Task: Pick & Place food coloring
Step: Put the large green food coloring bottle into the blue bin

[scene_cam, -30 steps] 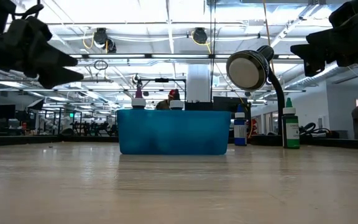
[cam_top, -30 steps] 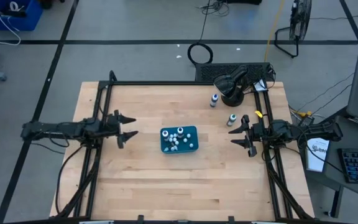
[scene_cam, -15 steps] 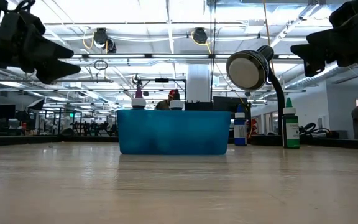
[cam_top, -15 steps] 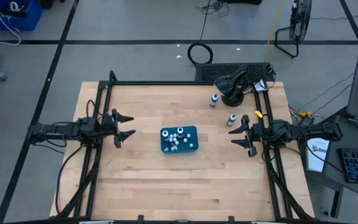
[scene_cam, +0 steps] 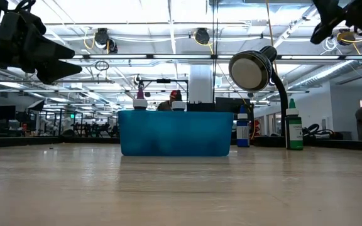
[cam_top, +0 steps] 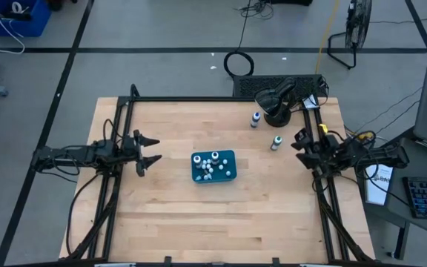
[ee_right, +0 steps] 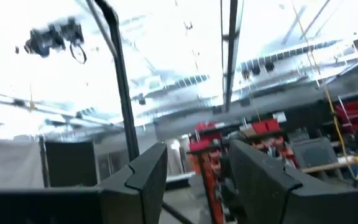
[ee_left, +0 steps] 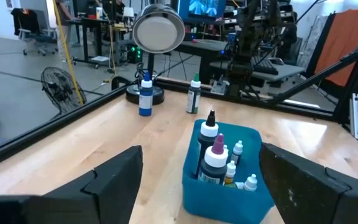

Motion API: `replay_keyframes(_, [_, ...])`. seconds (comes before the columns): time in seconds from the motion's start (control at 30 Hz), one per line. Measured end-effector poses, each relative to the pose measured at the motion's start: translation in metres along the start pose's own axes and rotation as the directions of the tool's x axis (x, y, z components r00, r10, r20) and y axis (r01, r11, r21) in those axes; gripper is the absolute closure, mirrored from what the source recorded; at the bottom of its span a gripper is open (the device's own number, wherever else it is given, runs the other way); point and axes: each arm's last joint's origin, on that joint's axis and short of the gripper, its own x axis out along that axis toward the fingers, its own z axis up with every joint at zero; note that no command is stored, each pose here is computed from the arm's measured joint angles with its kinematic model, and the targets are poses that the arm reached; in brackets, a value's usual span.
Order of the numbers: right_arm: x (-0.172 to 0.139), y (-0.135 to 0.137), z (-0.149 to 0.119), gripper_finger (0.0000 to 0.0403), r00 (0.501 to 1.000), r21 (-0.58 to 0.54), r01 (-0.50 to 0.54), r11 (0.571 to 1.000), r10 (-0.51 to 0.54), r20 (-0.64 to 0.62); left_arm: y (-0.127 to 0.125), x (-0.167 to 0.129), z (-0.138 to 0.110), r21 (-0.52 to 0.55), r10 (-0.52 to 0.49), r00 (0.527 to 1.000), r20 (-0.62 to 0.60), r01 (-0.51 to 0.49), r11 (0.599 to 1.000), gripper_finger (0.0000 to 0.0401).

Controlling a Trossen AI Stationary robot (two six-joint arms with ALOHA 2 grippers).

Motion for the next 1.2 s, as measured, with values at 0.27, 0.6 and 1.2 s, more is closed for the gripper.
replay_keyframes(0.27, [0.000,-0.002,-0.001,0.0236,0.999,0.017,0.043,0.999,-0.043,-0.003,0.000,0.000,0.000,0.001,-0.001,1.000,0.001,0.001,1.000,0.0073])
replay_keyframes(0.6, [-0.002,-0.014,-0.013,0.0236,0.923,-0.135,0.370,0.919,-0.381,-0.060,0.000,0.000,0.000,0.002,0.000,1.000,0.001,0.000,1.000,0.0088])
replay_keyframes(1.2, [0.004,-0.025,-0.013,0.0136,0.517,-0.366,0.663,0.653,-0.754,-0.406,0.000,0.000,0.000,0.002,-0.001,1.000,0.002,0.001,1.000,0.0078])
